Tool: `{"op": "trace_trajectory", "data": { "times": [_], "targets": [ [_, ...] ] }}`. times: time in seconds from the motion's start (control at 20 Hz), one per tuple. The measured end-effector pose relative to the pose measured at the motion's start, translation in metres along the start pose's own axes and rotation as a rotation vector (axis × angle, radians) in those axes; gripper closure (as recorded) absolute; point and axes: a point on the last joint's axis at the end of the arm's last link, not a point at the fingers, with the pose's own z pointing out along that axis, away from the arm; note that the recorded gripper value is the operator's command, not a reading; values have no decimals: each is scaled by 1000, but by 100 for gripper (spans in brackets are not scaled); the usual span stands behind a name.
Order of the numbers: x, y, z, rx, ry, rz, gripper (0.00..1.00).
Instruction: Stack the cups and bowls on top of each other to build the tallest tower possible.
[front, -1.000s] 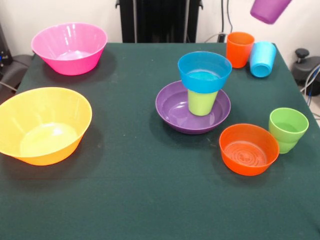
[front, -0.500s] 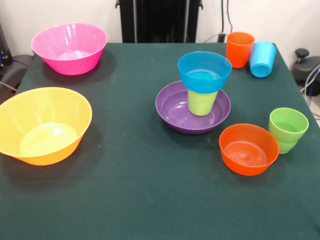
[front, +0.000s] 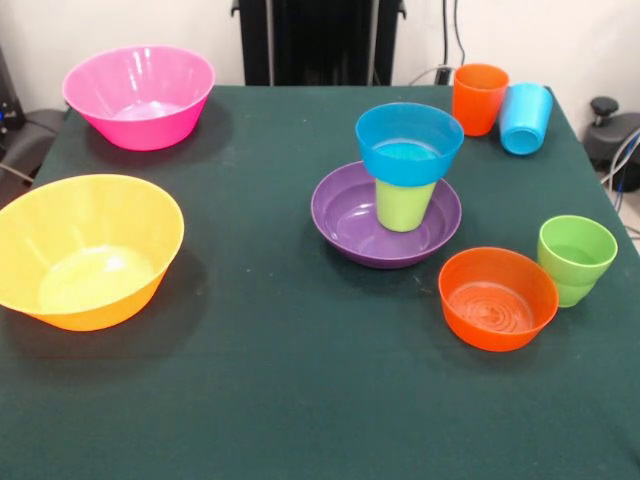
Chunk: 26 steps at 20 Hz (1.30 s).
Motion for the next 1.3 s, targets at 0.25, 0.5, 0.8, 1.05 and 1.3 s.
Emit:
{"op": "trace_trajectory", "data": {
  "times": [0.25,0.5,0.8,1.05,1.3],
  "targets": [
    [11,-68,-34,-6,-89,120,100],
    [19,-108,-64,-19,-185,196,100],
    [31,-142,-100,-22,-275,252,100],
    [41,-159,-113,-23,-308,281,100],
    [43,-160,-117,-27,-311,279,100]
  ]
}}
